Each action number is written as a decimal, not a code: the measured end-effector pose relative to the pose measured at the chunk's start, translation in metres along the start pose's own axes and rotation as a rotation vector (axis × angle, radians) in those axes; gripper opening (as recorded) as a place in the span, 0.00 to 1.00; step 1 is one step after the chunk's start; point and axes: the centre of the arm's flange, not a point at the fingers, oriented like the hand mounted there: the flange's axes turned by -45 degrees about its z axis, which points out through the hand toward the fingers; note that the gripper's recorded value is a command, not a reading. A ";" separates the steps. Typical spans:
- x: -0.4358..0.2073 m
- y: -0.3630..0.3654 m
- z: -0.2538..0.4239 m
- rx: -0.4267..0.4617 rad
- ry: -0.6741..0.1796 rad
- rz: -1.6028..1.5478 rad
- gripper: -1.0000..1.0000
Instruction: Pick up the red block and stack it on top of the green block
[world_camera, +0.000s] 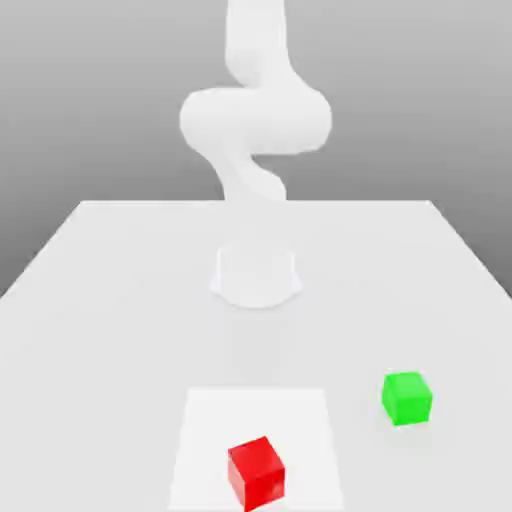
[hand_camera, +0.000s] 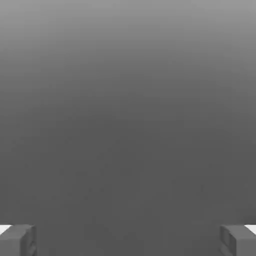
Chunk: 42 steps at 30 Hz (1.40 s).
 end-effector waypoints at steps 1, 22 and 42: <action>-0.001 0.001 0.022 0.010 -0.032 -0.016 0.50; -0.194 -0.001 0.376 0.138 -0.632 -0.341 0.50; -0.244 0.001 0.412 0.146 -0.717 -0.389 0.00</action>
